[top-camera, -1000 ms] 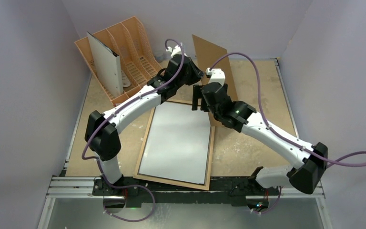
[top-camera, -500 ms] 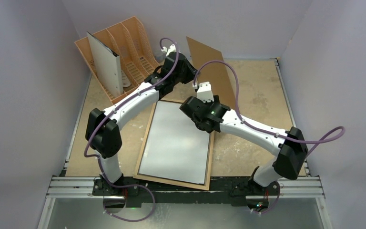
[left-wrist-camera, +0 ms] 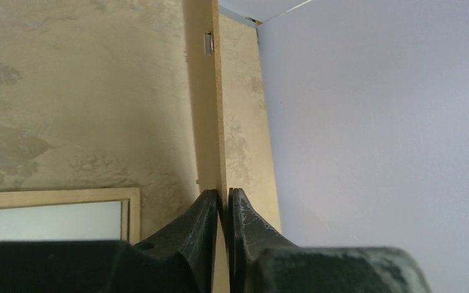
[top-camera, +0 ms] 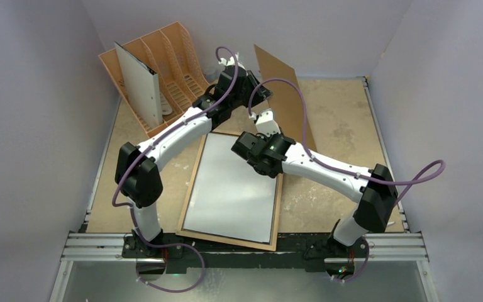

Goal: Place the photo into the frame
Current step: Turn over the photo frame item at the center of the board.

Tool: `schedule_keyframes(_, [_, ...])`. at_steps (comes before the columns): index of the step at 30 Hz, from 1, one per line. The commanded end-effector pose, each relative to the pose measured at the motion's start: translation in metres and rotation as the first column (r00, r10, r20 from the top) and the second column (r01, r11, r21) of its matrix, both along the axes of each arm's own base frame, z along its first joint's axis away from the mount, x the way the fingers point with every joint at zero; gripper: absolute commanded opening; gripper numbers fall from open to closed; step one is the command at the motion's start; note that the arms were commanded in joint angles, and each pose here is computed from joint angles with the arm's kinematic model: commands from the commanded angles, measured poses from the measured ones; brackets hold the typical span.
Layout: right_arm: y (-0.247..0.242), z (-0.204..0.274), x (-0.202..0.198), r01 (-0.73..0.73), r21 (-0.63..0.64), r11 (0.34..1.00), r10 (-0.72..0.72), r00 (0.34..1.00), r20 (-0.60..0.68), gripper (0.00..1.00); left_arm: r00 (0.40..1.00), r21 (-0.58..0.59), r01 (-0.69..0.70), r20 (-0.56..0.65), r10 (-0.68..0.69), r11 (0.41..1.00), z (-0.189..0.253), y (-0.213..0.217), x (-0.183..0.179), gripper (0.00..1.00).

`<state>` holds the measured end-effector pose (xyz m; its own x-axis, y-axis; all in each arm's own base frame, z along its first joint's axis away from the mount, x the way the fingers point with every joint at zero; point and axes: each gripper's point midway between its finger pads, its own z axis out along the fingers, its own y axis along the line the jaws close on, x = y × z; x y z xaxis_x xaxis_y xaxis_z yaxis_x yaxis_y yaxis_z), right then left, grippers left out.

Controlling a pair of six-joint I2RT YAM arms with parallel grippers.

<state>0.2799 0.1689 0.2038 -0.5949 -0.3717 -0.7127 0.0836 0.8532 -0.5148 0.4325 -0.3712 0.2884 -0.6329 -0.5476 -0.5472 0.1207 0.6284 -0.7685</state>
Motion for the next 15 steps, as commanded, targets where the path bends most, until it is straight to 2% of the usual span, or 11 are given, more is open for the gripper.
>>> schedule_keyframes(1, [-0.008, 0.032, 0.008, 0.065, 0.099, 0.993, -0.077, 0.989, 0.125, 0.0, 0.994, -0.038, 0.009, 0.111, -0.005, 0.999, 0.041, 0.006, 0.015, 0.19])
schedule_keyframes(2, [-0.008, 0.033, 0.008, 0.063, 0.106, 0.992, -0.077, 0.989, 0.13, 0.0, 0.993, -0.039, 0.028, 0.114, -0.023, 0.999, 0.043, 0.005, 0.014, 0.23])
schedule_keyframes(7, [-0.004, 0.05, 0.015, 0.016, 0.168, 0.986, -0.05, 0.978, 0.201, 0.0, 0.987, -0.02, 0.089, 0.135, -0.085, 0.996, 0.051, 0.007, 0.014, 0.58])
schedule_keyframes(9, [-0.001, 0.058, 0.019, -0.019, 0.229, 0.973, -0.036, 0.972, 0.233, 0.0, 0.983, -0.011, 0.103, 0.155, -0.1, 0.995, 0.059, 0.011, 0.014, 0.69])
schedule_keyframes(12, [-0.005, 0.068, 0.027, -0.047, 0.296, 0.954, -0.038, 0.961, 0.274, 0.0, 0.975, 0.006, 0.113, 0.191, -0.113, 0.994, 0.072, 0.02, 0.013, 0.81])
schedule_keyframes(15, [-0.016, 0.075, 0.038, -0.052, 0.362, 0.931, -0.062, 0.954, 0.295, 0.0, 0.966, 0.029, 0.107, 0.233, -0.111, 0.994, 0.086, 0.032, 0.008, 0.85])
